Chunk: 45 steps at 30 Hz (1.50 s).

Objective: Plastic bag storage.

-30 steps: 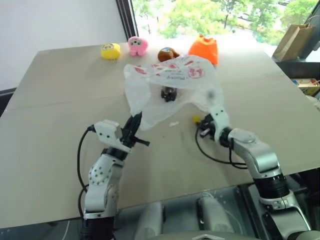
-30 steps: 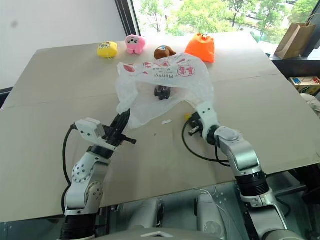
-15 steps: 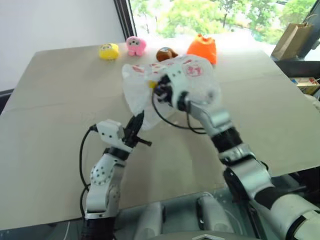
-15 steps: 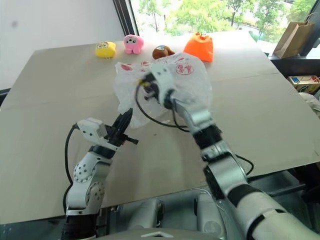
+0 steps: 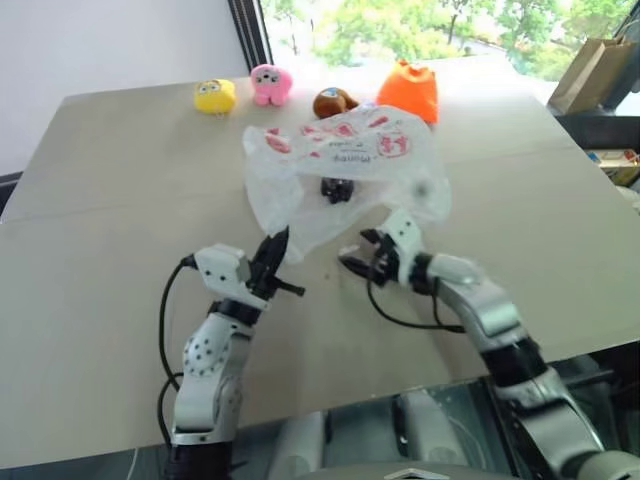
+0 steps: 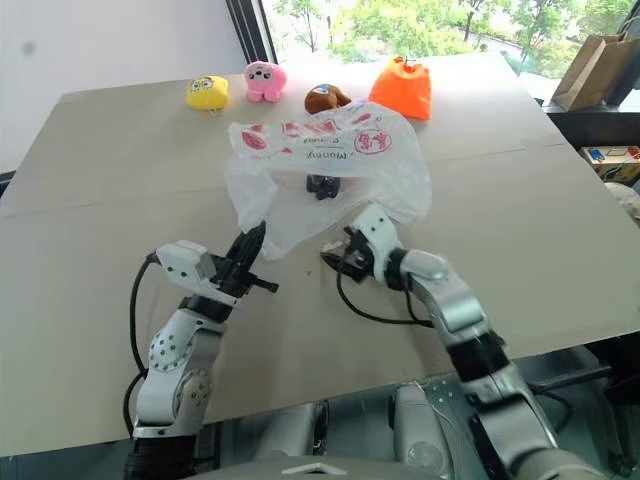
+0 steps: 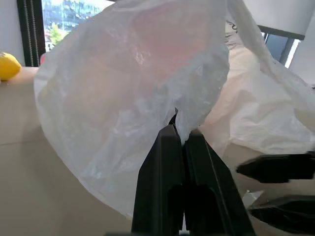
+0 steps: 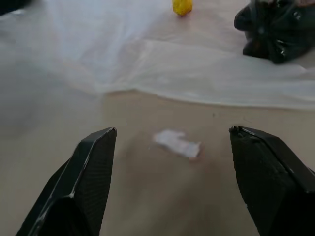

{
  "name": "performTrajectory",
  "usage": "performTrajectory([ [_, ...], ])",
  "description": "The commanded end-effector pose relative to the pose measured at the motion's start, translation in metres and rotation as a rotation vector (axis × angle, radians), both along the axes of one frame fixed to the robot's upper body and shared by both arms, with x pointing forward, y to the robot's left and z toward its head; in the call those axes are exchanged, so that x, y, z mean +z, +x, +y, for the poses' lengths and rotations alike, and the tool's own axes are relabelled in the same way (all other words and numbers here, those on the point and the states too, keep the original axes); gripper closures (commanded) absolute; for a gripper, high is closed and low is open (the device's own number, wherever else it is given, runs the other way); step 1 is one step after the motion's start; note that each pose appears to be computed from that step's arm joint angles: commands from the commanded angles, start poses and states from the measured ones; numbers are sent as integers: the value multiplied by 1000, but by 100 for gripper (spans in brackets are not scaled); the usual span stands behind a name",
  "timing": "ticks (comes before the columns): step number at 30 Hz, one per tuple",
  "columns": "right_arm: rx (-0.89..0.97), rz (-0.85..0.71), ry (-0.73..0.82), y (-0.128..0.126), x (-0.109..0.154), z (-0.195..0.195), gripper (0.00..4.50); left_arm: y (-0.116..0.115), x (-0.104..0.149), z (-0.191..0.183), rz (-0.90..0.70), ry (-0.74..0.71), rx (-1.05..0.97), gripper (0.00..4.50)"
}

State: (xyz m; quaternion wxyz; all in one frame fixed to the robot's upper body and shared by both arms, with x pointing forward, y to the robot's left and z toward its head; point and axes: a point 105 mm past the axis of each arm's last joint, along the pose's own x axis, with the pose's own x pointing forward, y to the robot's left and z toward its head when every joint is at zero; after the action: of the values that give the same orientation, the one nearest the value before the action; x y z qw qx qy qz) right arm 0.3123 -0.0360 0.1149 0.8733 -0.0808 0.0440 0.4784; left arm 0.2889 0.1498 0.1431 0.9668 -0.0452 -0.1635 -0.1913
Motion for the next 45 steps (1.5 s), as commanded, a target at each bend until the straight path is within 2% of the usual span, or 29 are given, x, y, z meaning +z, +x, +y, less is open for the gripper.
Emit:
performTrajectory([
  [1,-124,1,-43,-7,-2,-30,83,-1,7,-3,-33,1,-23,450],
  [5,-394,39,-57,4,-11,-79,83,1,6,-4,-28,1,-32,450],
  [9,-585,3,22,25,8,-102,83,1,6,-3,-28,2,-35,450],
  [13,-626,-64,112,45,33,-99,83,2,6,-4,-28,6,-39,450],
  [20,-632,-57,157,60,36,-92,83,5,11,-2,-46,17,-31,450],
  [23,-633,-46,143,60,31,-95,155,6,11,0,-48,20,-24,450],
  [24,-638,-47,143,60,31,-96,198,6,11,1,-49,21,-22,450],
  [25,-640,-46,145,60,31,-97,260,6,11,2,-49,22,-20,450],
  [29,-635,-56,166,63,39,-95,437,8,15,3,-59,6,-40,450],
  [32,-614,-77,178,66,48,-92,444,16,25,6,-88,16,-36,450],
  [35,-608,-157,199,80,77,-95,444,34,47,18,-134,6,10,450],
  [37,-624,-237,233,96,111,-102,444,57,74,30,-175,3,59,450],
  [41,-605,-401,336,119,195,-107,444,99,152,54,-278,-33,117,450],
  [45,-538,-516,396,122,259,-100,444,118,217,70,-350,-30,120,450],
])
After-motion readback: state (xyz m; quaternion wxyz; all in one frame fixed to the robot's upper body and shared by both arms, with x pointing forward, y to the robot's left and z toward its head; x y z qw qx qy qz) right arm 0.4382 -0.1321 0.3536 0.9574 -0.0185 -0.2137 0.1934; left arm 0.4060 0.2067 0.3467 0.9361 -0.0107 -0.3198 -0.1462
